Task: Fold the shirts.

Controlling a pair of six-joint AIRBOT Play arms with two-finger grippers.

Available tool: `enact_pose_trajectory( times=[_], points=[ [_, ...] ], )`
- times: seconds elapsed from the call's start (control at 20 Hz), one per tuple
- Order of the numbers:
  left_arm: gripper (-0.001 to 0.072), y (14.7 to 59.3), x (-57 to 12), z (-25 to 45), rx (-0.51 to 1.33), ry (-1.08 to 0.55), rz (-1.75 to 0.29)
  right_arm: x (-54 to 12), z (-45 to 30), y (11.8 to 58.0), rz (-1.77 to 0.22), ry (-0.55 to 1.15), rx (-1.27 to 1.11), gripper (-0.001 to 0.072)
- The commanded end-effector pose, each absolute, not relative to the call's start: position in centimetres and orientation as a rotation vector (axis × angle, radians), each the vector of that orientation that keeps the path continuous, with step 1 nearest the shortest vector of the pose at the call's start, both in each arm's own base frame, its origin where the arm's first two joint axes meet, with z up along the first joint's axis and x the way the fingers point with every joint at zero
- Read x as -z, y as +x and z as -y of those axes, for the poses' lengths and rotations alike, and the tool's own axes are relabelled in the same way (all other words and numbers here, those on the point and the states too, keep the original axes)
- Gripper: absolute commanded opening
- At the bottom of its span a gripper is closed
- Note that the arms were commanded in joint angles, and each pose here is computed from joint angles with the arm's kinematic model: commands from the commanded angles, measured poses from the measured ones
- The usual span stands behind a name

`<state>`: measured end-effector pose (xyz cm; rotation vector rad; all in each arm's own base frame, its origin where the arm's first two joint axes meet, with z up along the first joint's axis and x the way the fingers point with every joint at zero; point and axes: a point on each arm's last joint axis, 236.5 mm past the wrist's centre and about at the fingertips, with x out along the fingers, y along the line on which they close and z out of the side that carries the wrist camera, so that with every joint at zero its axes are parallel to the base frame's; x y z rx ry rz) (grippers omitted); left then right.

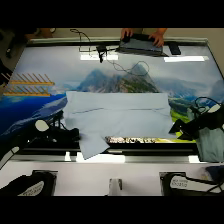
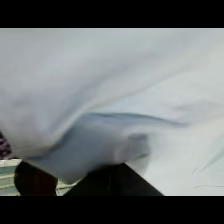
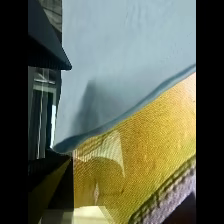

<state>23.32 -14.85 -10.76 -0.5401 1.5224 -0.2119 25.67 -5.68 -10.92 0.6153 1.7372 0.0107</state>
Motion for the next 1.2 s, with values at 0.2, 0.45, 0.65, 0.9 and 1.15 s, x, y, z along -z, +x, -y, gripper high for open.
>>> enact_pose_trajectory(
  times=[0.2, 0.45, 0.65, 0.9, 1.15],
  points=[
    [0.003, 23.9, 9.1, 15.4, 0.239, -0.57, -1.474, 11.5, 4.5, 29.1, -1.599, 0.723, -0.018, 0.0314],
    [0.0029, 26.2, 7.1, 15.5, 0.317, -0.479, -1.399, 9.9, 4.0, 29.9, -1.574, 0.691, -0.111, 0.0024],
    [0.0028, 33.7, 0.7, 12.9, 0.291, -0.417, -1.189, 5.8, 4.3, 35.0, -1.432, 0.595, -0.151, 0.0024],
    [0.0028, 41.0, -3.6, 9.2, 0.236, -0.46, -1.1, 1.0, 3.2, 46.0, -1.114, 0.392, -0.053, 0.0024],
    [0.0029, 45.4, 0.2, 9.6, 0.245, -0.483, -1.209, 3.5, 3.2, 49.6, -1.092, 0.492, 0.032, 0.0024]
  ],
)
